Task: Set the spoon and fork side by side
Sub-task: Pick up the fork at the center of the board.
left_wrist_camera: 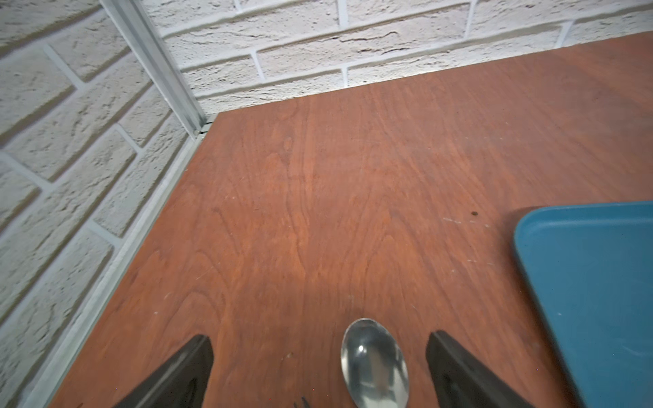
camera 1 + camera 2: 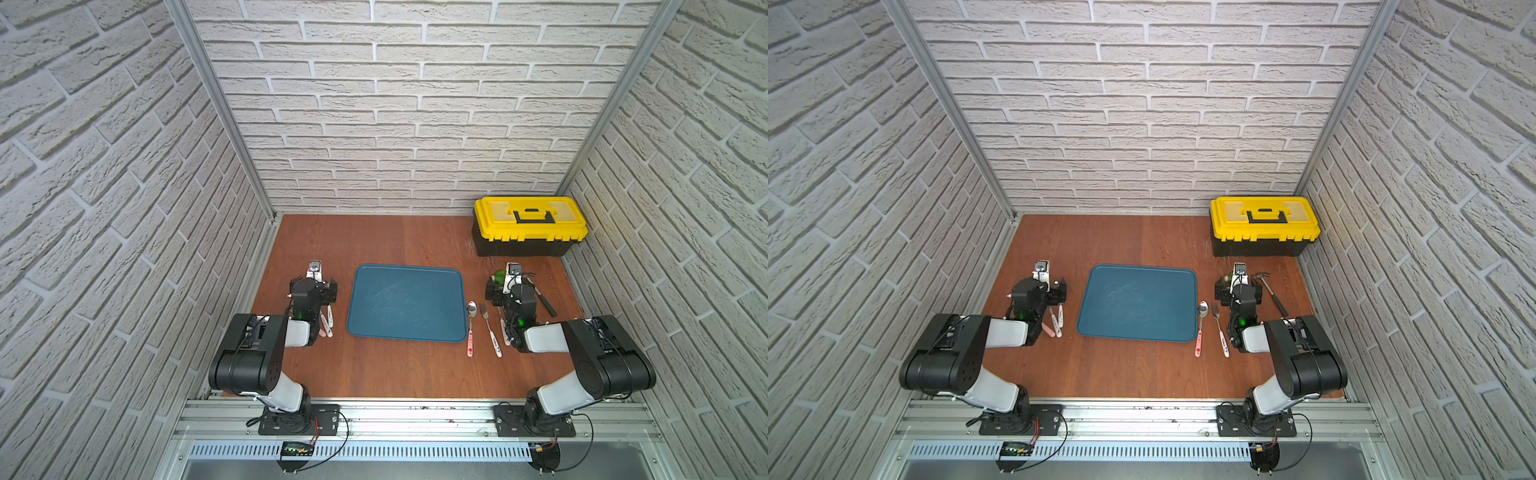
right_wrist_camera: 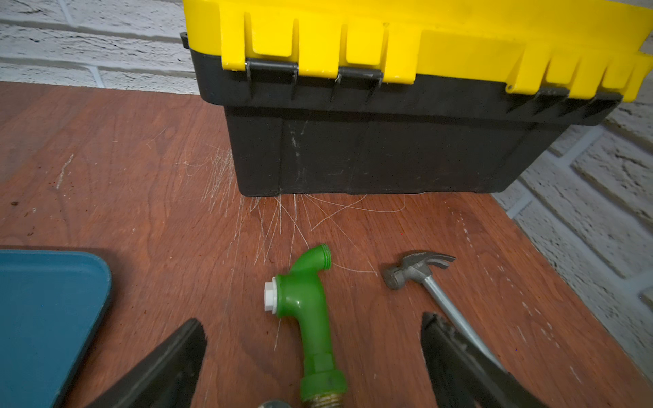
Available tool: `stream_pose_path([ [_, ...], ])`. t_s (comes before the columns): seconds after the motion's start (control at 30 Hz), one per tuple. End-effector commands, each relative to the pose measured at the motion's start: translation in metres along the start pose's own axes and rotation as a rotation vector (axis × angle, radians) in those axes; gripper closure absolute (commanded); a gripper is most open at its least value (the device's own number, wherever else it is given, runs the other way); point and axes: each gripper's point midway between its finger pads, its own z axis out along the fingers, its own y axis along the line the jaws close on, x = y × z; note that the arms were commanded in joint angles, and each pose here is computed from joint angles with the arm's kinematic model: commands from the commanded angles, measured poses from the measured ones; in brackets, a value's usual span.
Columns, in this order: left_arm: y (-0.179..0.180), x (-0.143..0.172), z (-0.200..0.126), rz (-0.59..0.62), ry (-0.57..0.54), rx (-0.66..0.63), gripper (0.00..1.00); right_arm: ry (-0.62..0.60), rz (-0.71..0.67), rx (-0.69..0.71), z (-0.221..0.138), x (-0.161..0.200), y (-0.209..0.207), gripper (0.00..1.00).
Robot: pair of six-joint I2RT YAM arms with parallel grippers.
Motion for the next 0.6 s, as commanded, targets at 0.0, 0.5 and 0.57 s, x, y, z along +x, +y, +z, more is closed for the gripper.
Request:
stream_pose_path([
  [0.0, 0.017, -0.040, -0.020, -0.021, -0.092, -0.083, 0.02, -0.079, 0.017, 0.036, -0.005, -0.020, -0.007, 0.01],
  [0.5, 0.017, -0.191, -0.123, -0.107, -0.324, 0.058, 0.02, -0.118, -0.008, 0.023, -0.011, -0.033, -0.002, 0.01],
  [0.57, 0.007, -0.200, -0.131, -0.115, -0.324, 0.132, 0.01, -0.105, -0.014, 0.037, -0.020, -0.059, -0.005, 0.01],
])
